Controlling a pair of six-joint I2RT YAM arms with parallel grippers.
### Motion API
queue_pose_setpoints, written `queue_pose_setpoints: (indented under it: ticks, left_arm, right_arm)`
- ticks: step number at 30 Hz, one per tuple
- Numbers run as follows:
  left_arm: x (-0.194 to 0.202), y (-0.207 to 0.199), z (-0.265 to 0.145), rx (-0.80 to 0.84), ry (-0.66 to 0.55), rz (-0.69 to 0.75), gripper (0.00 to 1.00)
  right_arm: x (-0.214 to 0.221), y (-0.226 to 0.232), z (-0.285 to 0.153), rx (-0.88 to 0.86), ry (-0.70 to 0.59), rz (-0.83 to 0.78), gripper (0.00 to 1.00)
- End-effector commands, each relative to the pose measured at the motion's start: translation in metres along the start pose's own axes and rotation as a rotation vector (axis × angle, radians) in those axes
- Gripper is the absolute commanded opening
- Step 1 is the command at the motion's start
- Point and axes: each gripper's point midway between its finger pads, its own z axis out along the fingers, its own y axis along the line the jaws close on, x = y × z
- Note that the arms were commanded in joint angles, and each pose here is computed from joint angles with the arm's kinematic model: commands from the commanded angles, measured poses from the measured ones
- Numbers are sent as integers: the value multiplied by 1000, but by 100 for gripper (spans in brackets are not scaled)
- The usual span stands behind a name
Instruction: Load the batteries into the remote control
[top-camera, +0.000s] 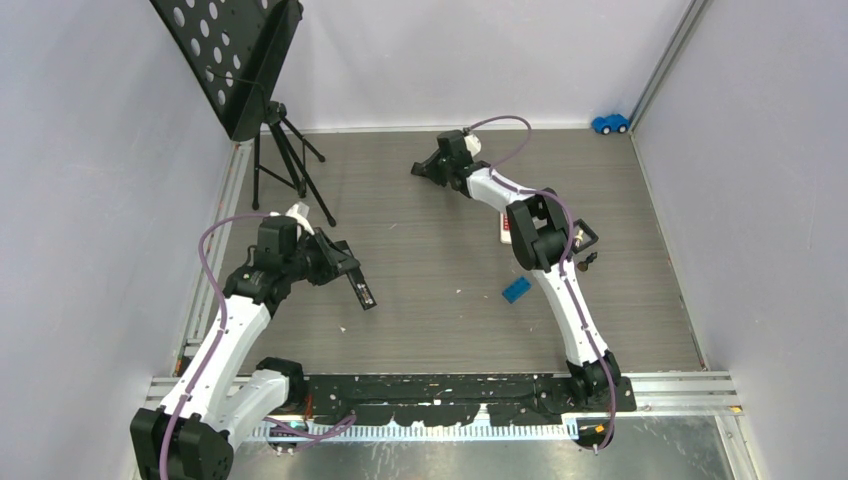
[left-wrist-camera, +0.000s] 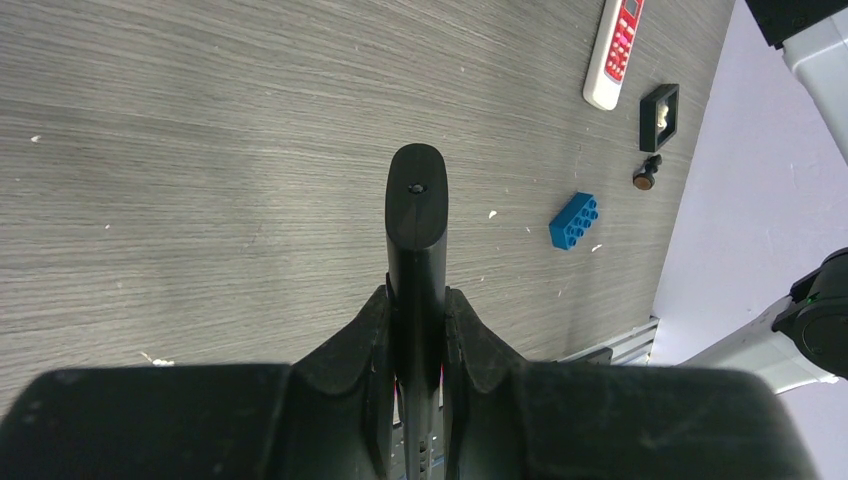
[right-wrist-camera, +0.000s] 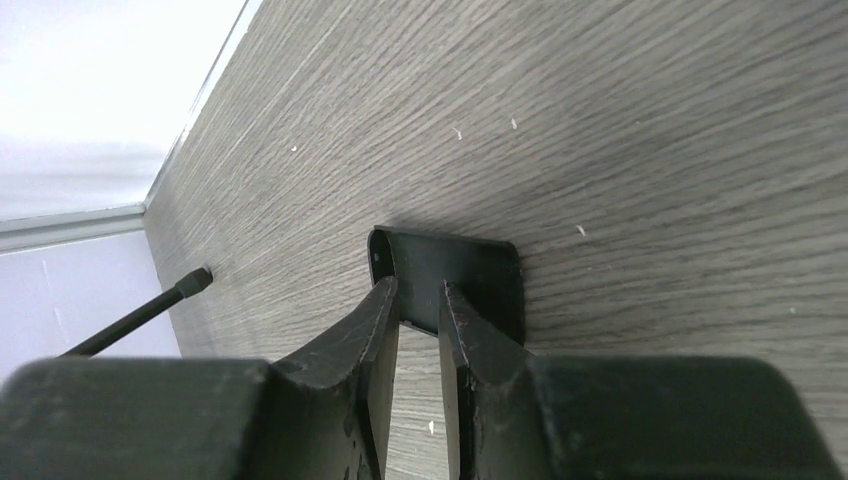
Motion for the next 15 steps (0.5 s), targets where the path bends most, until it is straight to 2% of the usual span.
queue_pose_setpoints:
  ticks: [1,9,15]
  left_arm:
    - [-16,-20,-10,54,-51,34,0]
    - [-16,-22,-10,67,-50,37,0]
    - [-15,-23,-13,75,-55,39,0]
  right_arm:
    - [11,-10,-4,85,63,30,26]
    - [45,-43,-38,274,269,75,23]
    - [40,-54,-78,388,300,18,22]
